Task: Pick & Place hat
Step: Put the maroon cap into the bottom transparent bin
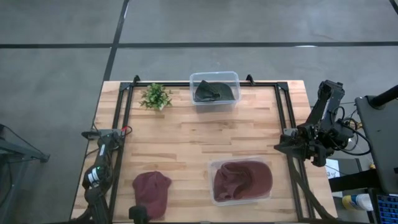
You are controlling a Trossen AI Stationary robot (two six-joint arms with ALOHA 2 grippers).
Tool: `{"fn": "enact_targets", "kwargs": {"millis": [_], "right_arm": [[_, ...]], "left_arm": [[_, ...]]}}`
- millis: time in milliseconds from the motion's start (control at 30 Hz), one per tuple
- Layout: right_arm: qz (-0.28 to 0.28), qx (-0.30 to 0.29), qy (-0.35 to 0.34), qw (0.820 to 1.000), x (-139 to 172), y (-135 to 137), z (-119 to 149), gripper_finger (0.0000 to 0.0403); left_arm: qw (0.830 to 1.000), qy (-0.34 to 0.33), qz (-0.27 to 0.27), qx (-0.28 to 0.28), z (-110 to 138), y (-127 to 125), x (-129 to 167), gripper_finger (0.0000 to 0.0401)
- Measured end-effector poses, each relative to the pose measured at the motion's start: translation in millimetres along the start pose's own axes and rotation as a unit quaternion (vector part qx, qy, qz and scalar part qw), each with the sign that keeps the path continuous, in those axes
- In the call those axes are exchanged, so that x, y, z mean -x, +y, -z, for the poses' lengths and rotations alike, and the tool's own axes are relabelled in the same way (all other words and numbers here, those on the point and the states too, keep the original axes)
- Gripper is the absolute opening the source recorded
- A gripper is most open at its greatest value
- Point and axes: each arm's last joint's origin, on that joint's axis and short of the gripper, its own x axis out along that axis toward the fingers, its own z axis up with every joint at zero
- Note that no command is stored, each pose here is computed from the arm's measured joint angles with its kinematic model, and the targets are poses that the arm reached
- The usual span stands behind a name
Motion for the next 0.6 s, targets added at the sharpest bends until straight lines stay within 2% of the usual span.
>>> {"fn": "enact_targets", "kwargs": {"millis": [133, 267, 433, 600], "right_arm": [[0.0, 0.0, 0.0, 1.0, 0.0, 0.0, 0.0, 0.0146], [0.0, 0.0, 0.0, 1.0, -0.1, 0.1, -0.1, 0.0146], [0.0, 0.0, 0.0, 1.0, 0.0, 0.0, 0.0, 0.0146], [0.0, 0.0, 0.0, 1.0, 0.0, 0.1, -0.1, 0.0146]], "left_arm": [[0.999, 0.031, 0.009, 0.032, 2.0, -0.6, 0.1, 0.0248], [0.993, 0.059, 0.012, 0.102, 4.1, -1.3, 0.0, 0.0248], [0.992, 0.098, -0.001, 0.083, 17.5, -3.2, -7.1, 0.0248], [0.992, 0.103, -0.011, 0.075, 25.2, -4.1, -11.2, 0.0248]]}}
